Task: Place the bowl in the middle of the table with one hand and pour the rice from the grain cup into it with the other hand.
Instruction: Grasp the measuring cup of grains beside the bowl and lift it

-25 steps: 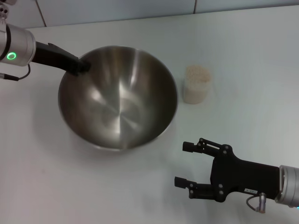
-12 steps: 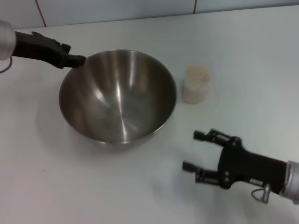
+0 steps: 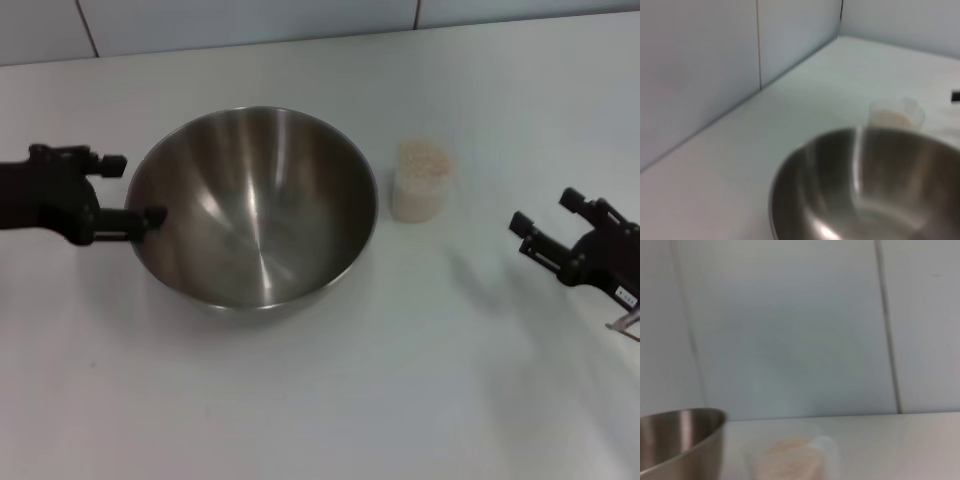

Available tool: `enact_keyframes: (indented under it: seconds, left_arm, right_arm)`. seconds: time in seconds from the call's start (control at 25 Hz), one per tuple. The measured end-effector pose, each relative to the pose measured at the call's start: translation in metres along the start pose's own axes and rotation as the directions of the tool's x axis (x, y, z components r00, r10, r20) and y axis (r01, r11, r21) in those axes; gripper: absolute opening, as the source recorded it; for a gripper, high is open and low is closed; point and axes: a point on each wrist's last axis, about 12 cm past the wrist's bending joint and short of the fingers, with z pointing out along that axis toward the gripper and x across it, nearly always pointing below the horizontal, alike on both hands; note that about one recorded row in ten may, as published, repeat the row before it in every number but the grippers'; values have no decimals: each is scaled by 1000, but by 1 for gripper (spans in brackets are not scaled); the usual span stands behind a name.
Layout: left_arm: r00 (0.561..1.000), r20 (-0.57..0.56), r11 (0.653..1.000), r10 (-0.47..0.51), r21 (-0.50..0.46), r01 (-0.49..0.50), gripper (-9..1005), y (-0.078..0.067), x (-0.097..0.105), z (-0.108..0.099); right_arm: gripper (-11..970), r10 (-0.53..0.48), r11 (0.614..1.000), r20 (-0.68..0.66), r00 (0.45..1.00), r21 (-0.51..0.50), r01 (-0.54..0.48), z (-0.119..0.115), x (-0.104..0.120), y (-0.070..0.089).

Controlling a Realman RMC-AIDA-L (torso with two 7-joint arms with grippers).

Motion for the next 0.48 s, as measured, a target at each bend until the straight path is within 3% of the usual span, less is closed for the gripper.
enact_keyframes:
  seconds: [0.12,0.48]
  left_arm:
    - [1000,4,1000,-11,4,11,818,-3,8,-1]
    - [1000,10,1000,-20,21,20,818,-6,13,-1]
  right_arm:
    - [827,-8,1000,-27,1000,16,8,14,-2,-4]
    - [827,-24,1000,-81,996,7,25,59,-11,-2]
